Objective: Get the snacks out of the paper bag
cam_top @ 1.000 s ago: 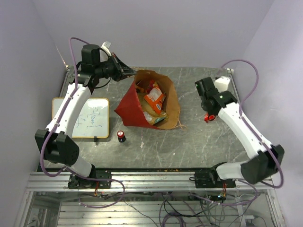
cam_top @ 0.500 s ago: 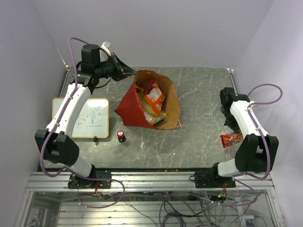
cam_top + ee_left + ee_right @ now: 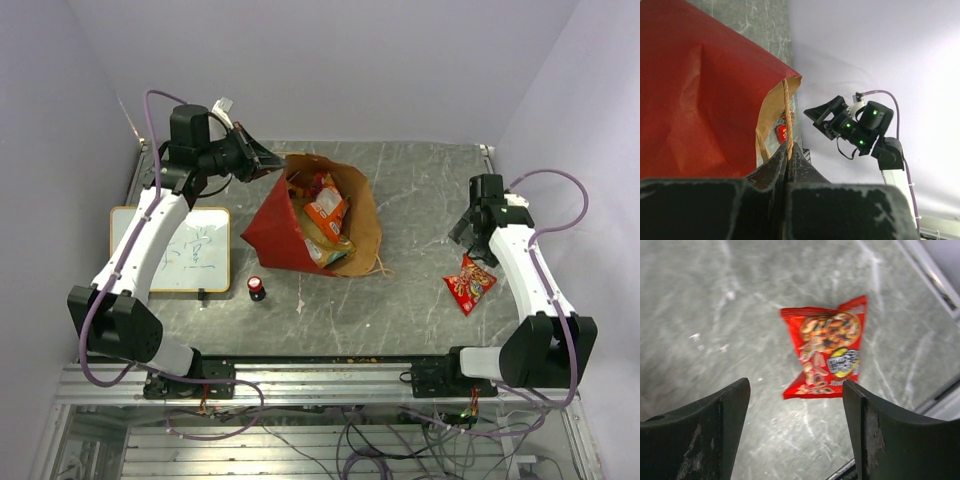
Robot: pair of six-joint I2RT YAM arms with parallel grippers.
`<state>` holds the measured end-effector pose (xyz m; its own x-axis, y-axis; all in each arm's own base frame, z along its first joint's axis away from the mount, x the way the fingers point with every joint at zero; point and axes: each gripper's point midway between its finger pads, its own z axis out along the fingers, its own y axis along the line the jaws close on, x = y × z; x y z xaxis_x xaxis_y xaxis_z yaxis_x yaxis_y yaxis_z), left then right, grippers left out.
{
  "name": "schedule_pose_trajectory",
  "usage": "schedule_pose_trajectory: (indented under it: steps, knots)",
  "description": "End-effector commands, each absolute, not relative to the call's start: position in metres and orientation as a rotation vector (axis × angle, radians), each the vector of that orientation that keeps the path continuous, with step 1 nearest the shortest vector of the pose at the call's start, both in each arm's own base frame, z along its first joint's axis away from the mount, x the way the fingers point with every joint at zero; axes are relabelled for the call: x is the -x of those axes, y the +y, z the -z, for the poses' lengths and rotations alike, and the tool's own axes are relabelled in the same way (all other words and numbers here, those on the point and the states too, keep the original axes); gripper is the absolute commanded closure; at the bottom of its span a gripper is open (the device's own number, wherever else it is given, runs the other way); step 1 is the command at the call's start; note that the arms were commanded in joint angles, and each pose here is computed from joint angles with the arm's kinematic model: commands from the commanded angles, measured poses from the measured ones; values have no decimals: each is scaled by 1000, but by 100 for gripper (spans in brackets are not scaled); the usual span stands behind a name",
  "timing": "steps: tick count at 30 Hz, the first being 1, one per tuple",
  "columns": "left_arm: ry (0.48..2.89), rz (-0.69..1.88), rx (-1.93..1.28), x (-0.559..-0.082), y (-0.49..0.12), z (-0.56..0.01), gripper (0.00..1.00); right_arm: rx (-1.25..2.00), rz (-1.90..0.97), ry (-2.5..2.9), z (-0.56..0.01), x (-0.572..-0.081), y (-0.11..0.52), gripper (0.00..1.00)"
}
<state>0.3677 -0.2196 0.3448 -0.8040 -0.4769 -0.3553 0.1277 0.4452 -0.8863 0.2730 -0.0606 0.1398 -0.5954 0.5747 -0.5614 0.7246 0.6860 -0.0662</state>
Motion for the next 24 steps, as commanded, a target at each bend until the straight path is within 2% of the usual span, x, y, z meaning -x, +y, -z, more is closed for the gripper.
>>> schedule_pose_trajectory:
  steps: [1, 8, 15, 24]
  knots:
    - [2102, 1393, 189, -343, -221, -362, 93, -780, 99, 2380, -168, -306, -19, 25]
    - [2240, 1338, 73, -317, -239, -342, 93, -485, -204, 2309, -213, -327, 80, 25]
    - [2220, 1335, 102, -314, -243, -339, 93, -168, -417, 2161, -255, -328, 162, 25]
    - [2193, 1297, 153, -328, -241, -343, 93, 154, -464, 2081, -256, -304, 227, 24]
